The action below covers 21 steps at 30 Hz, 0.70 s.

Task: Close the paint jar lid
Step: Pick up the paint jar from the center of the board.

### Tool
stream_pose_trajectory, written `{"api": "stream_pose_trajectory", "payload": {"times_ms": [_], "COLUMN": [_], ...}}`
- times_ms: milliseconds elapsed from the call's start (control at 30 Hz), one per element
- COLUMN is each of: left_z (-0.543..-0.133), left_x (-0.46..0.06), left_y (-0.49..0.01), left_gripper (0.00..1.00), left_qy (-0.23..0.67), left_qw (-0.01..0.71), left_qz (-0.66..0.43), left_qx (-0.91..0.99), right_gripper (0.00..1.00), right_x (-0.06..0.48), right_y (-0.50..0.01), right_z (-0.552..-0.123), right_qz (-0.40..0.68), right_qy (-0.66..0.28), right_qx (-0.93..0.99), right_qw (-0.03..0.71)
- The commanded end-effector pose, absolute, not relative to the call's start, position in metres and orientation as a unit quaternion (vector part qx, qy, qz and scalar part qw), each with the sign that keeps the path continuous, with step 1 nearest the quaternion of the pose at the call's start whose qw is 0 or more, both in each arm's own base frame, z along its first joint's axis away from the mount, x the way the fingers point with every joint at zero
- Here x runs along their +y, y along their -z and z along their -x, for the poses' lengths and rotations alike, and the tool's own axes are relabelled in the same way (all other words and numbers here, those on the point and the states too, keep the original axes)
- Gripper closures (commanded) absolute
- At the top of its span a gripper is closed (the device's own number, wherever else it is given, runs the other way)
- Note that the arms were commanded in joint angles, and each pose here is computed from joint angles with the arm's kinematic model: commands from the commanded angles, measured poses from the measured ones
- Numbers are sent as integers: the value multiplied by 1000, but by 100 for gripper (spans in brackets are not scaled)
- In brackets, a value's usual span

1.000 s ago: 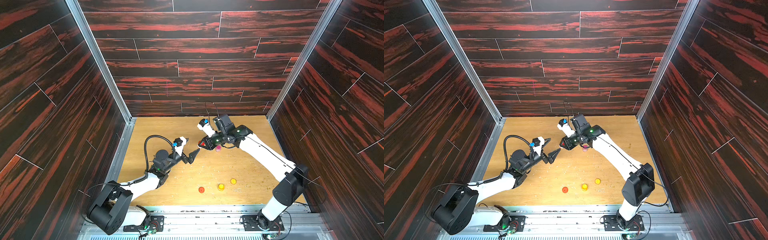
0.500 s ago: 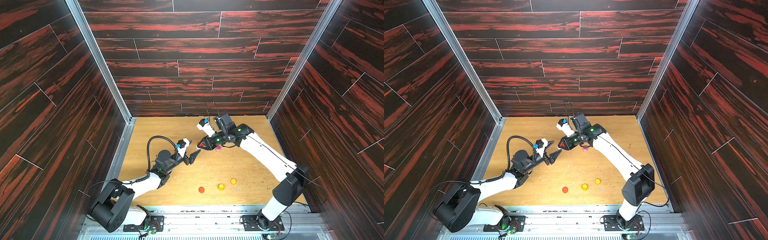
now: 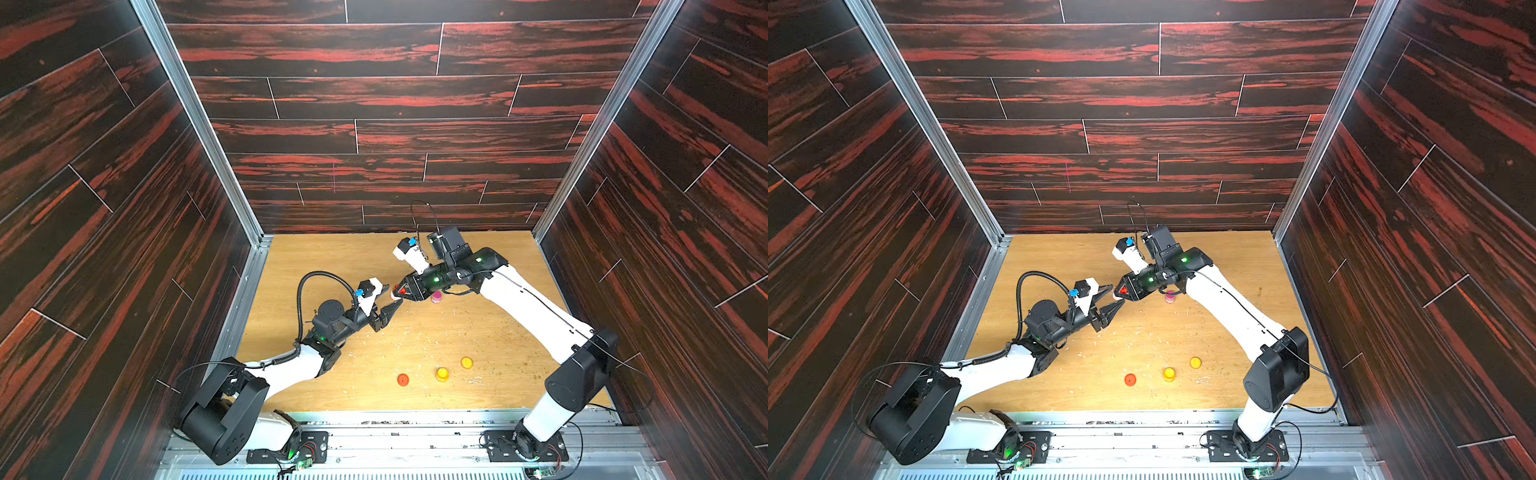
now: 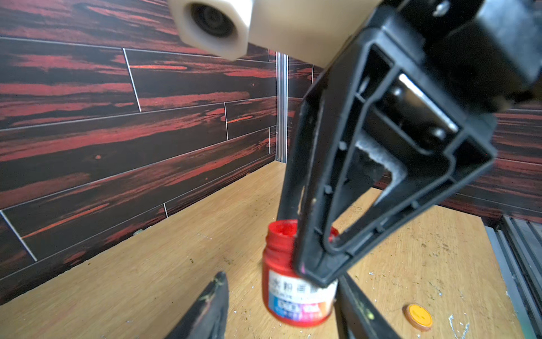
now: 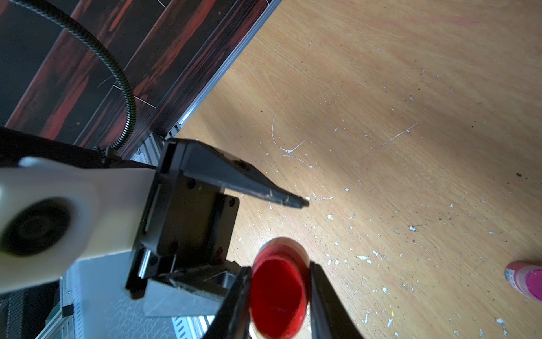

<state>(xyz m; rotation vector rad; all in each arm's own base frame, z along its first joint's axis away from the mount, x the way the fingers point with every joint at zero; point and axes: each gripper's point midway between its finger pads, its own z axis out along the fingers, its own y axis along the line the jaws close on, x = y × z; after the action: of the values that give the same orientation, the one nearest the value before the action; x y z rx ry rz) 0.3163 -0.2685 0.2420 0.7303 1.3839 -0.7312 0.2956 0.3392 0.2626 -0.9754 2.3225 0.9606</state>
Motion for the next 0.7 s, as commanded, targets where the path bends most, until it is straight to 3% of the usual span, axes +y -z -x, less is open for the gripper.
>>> {"api": "stream_pose_trajectory", "payload": {"times_ms": [0,400,667], "left_z": [-320,-318,-314], "left_x": [-271,-272,-271], "left_y": [-256,-261,-268], "left_gripper": [46,61,65], "left_qy": [317,316,319], "left_qw": [662,663,667], "left_qz": [-326,-330,-330], "left_qx": [596,593,587], "right_gripper": [68,68,65], "right_x": [341,342,342], "right_y": [-260,-252,-248], "right_z": [-290,-285,-284], "right_qz": [351,353,351], "right_qy": [-362,-367,-368], "right_qx": [839,840,842], "right_qw": [204,187,179]}}
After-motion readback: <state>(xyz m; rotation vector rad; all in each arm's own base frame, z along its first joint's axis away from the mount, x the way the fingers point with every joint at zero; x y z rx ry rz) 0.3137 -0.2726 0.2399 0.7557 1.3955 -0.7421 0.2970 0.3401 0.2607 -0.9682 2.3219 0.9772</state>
